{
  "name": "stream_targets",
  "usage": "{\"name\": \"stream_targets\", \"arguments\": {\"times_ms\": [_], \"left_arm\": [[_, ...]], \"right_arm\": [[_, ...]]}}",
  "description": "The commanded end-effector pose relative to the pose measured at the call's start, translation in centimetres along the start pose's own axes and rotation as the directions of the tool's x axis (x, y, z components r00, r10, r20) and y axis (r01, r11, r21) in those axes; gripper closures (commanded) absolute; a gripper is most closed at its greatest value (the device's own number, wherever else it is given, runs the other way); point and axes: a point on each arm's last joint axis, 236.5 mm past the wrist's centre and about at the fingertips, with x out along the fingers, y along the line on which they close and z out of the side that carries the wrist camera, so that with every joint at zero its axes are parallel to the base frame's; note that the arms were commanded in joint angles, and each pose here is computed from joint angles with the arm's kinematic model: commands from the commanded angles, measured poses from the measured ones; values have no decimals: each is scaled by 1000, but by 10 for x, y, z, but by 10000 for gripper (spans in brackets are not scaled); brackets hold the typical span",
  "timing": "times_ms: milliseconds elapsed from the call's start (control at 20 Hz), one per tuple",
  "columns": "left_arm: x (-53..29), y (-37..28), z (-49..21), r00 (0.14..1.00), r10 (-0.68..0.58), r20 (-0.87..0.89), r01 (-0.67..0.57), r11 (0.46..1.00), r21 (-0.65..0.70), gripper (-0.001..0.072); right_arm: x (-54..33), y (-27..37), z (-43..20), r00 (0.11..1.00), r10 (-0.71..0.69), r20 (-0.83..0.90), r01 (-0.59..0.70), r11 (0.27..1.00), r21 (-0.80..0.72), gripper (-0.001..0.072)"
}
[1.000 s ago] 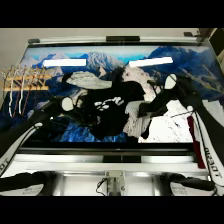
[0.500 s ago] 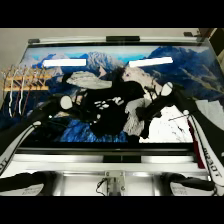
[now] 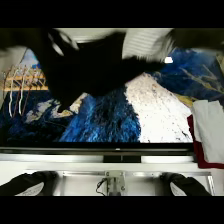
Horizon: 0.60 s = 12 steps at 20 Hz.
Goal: Fold the shirts.
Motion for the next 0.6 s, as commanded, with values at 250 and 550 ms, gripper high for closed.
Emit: {"name": "stream_targets", "arguments": {"times_ms": [250,550], "left_arm": [[-204,-9,82,879,42,475,-17,998,-56,661],[-104,9,-15,990,78,116,-67,993,-94,661]], "right_arm": [[-230,30,96,883,-113,455,157,986,-61,647],[-194,-27,-13,944,-329,-37,329,944,6,647]]}}
